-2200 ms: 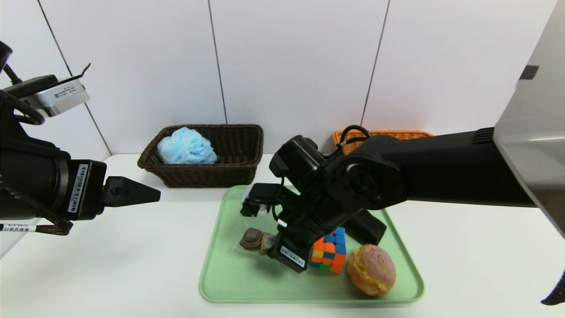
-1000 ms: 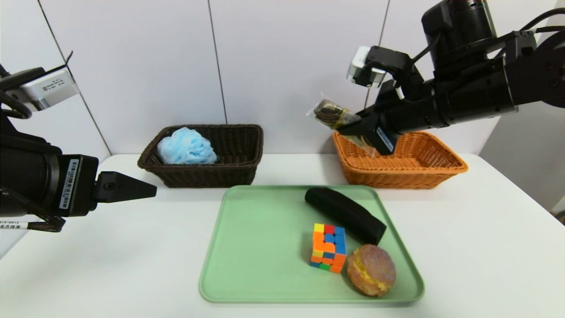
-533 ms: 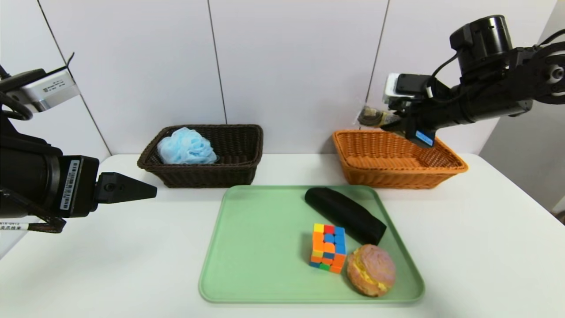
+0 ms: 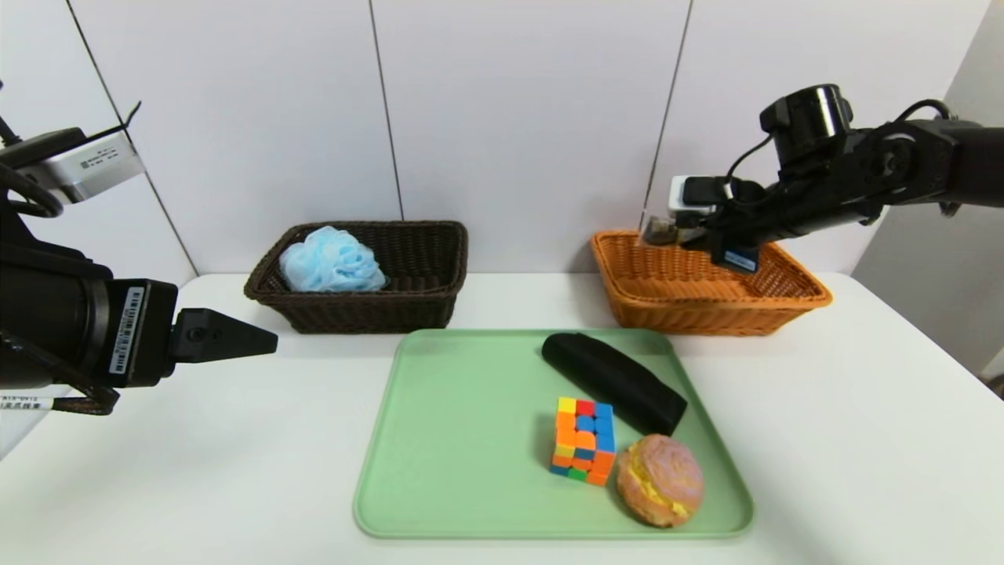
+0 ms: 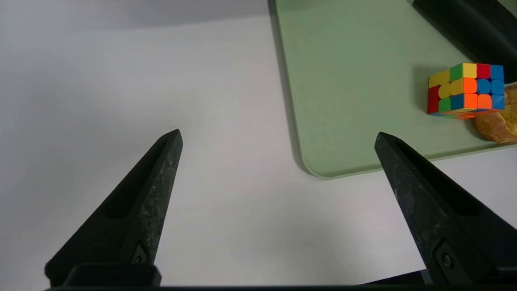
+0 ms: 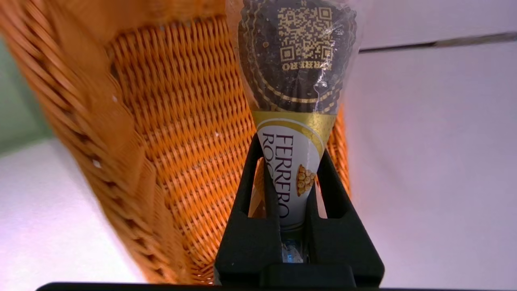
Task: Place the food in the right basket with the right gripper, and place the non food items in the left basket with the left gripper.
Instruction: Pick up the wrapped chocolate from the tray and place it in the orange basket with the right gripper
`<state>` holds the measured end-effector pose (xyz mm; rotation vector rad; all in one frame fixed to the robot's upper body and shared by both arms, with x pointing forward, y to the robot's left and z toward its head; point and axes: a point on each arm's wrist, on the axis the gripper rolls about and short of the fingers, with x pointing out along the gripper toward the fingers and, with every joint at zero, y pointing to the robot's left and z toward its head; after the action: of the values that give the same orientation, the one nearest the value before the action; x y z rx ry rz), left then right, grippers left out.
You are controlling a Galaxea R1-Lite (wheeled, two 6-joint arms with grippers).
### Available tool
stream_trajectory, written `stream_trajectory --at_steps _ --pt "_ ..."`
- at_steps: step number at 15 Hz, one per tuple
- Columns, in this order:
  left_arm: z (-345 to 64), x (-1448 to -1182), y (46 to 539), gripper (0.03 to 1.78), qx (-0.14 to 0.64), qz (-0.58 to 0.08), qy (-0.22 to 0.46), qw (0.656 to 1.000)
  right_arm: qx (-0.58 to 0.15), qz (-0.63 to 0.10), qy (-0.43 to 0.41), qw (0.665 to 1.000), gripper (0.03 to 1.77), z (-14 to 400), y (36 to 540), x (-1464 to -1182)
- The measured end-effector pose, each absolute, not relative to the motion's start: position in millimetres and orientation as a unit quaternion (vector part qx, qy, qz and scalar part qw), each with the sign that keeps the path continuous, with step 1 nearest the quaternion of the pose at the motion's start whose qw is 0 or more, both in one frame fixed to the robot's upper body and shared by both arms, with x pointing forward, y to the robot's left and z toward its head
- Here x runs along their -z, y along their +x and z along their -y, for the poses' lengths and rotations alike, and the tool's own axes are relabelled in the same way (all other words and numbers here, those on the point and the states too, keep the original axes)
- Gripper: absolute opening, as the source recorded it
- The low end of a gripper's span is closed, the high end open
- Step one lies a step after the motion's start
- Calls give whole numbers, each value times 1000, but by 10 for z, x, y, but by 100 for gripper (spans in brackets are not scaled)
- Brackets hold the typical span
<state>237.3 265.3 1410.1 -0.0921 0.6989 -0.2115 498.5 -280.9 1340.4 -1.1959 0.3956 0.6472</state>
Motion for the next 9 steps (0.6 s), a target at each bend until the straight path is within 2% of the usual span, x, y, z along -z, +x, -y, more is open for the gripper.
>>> stream_trajectory --at_steps 5,9 --pt "-2666 -14074 2390 169 97 -347 -46 932 -301 -208 -548 752 19 2923 5189 -13151" --pt "-2667 -14070 2394 169 96 -348 -46 932 -302 -210 -544 754 79 2938 5234 -13114"
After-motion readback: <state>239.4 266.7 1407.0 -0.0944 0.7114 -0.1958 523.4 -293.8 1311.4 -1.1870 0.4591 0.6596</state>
